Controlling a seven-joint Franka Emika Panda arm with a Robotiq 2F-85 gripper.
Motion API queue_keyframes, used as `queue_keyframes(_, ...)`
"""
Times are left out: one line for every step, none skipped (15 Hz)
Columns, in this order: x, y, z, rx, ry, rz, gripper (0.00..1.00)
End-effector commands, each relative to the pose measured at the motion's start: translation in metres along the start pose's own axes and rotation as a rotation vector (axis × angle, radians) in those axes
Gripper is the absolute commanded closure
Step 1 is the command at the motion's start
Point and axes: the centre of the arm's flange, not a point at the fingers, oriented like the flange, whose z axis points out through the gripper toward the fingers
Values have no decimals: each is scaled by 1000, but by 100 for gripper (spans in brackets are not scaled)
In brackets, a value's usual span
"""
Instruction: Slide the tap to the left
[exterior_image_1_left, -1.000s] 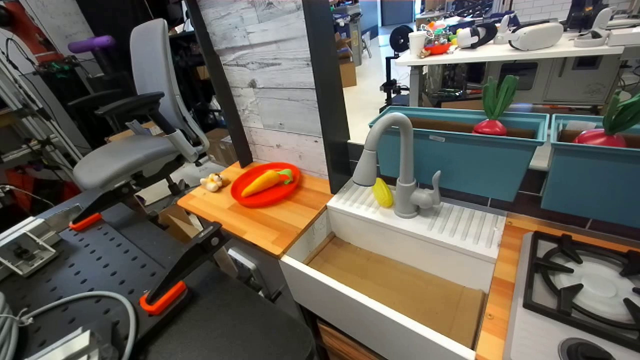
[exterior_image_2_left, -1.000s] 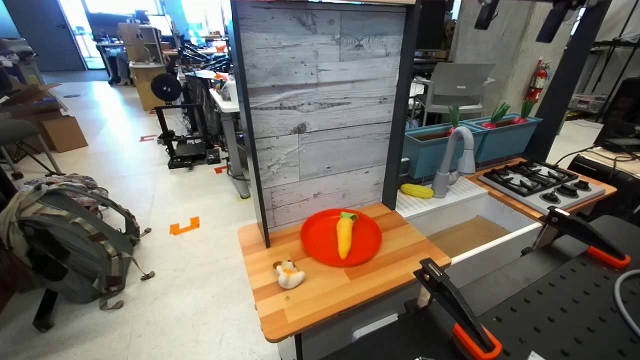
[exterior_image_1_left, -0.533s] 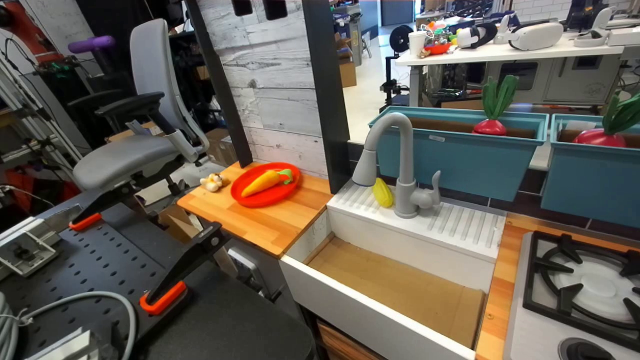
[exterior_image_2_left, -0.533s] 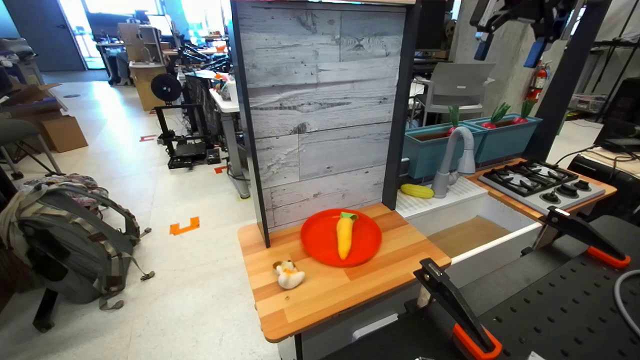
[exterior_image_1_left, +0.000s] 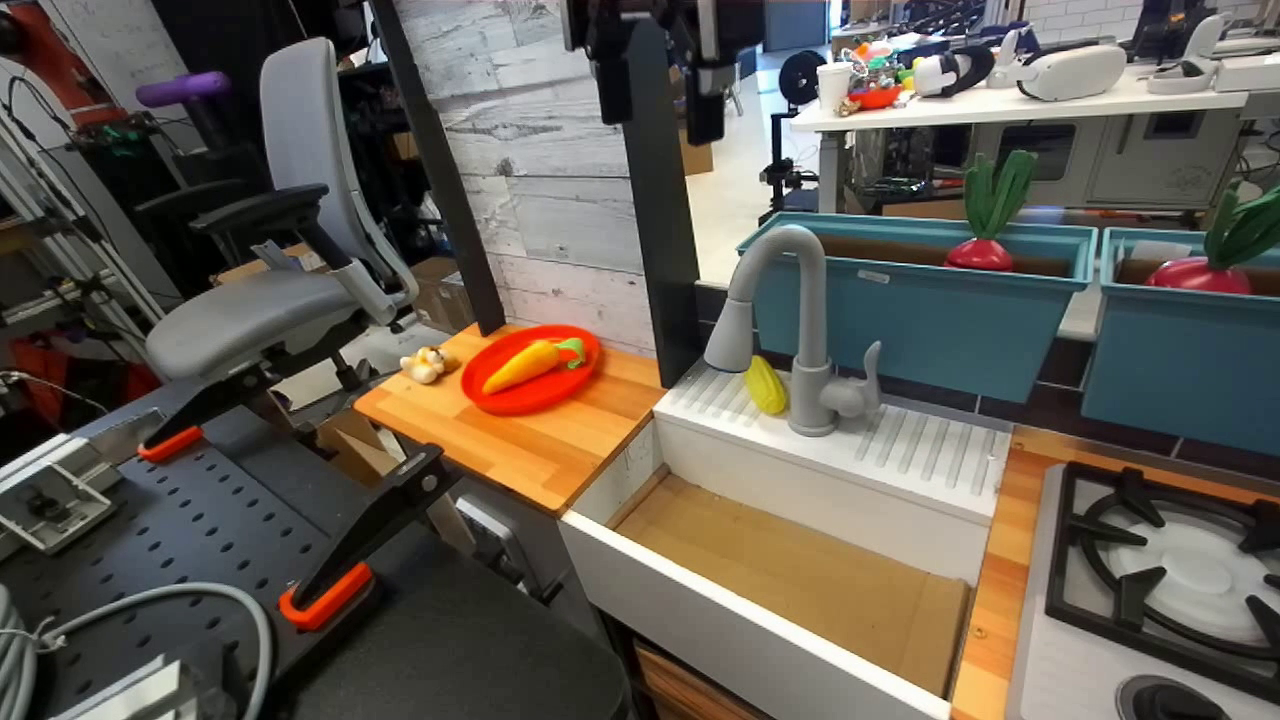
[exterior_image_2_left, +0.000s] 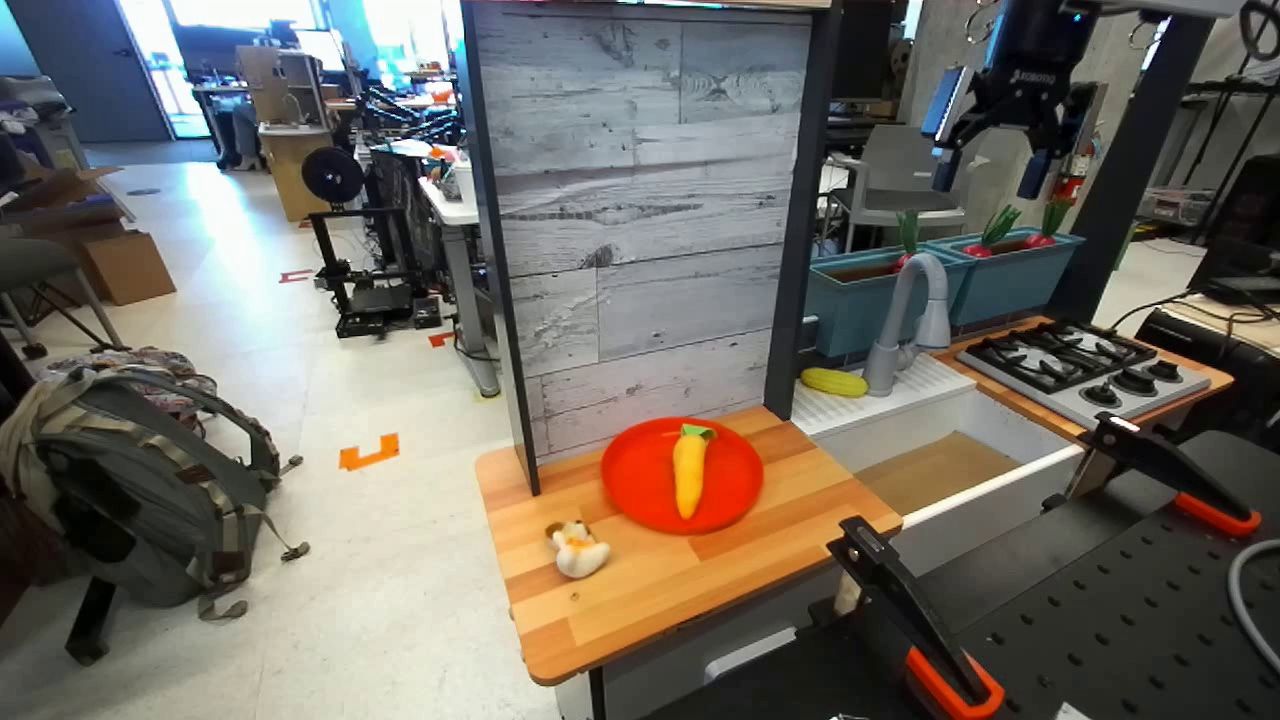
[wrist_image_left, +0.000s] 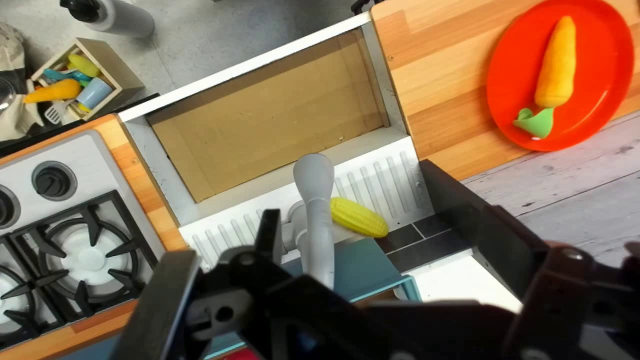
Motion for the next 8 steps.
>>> queue_keyframes(39,10,31,4,-2,-4,0)
queue_keyframes(44,12,40,1,-8,-3,0)
queue_keyframes(47,14,48,-2,-14,-1,0)
queue_keyframes(49,16,55,-7,-20,2,0)
queue_keyframes(52,18,64,-10,-26,5,0)
queue_keyframes(55,19,70,-12,-34,8,0)
queue_keyframes(58,20,77,-13,-40,12,0)
queue_keyframes(60,21,83,-15,-44,14,0)
